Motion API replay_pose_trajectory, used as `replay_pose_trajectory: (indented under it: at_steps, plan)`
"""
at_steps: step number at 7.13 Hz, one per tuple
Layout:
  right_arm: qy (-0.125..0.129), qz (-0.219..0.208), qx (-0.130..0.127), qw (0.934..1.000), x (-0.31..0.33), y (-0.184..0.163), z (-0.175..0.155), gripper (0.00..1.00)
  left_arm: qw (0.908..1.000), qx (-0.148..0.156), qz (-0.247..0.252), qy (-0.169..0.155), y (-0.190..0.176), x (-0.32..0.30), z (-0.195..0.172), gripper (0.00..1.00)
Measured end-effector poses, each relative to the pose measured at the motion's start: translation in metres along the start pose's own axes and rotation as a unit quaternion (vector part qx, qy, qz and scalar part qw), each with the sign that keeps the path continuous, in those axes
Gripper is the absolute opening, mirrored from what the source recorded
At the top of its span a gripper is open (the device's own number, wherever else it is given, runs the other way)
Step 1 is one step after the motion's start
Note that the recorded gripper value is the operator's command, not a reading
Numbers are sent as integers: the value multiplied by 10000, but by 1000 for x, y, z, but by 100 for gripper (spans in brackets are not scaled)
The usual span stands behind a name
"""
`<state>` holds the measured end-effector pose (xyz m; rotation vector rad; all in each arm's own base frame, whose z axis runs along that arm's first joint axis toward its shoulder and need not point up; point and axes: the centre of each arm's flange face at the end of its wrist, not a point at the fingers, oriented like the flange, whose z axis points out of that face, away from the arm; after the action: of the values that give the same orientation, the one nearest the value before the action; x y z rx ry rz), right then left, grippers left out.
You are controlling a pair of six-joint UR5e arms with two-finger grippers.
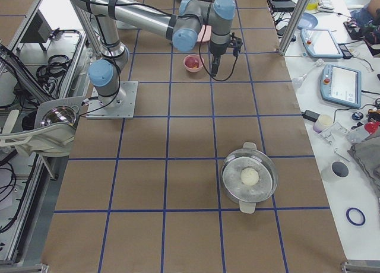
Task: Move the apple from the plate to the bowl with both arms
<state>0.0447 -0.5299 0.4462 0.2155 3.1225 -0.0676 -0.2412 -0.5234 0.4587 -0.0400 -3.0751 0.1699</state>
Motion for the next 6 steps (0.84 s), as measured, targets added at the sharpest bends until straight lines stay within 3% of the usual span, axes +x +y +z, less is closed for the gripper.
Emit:
replay_pose_trajectory:
  at_steps: [3,6]
  plan:
    - [-9,-289,42,9996,-45,23,-33,100,9999,125,-8,-31,7,-93,-74,100]
    - [21,-441,-81,9990,-59,36,-37,100,9999,48,-52,-81,1,-119,-71,100]
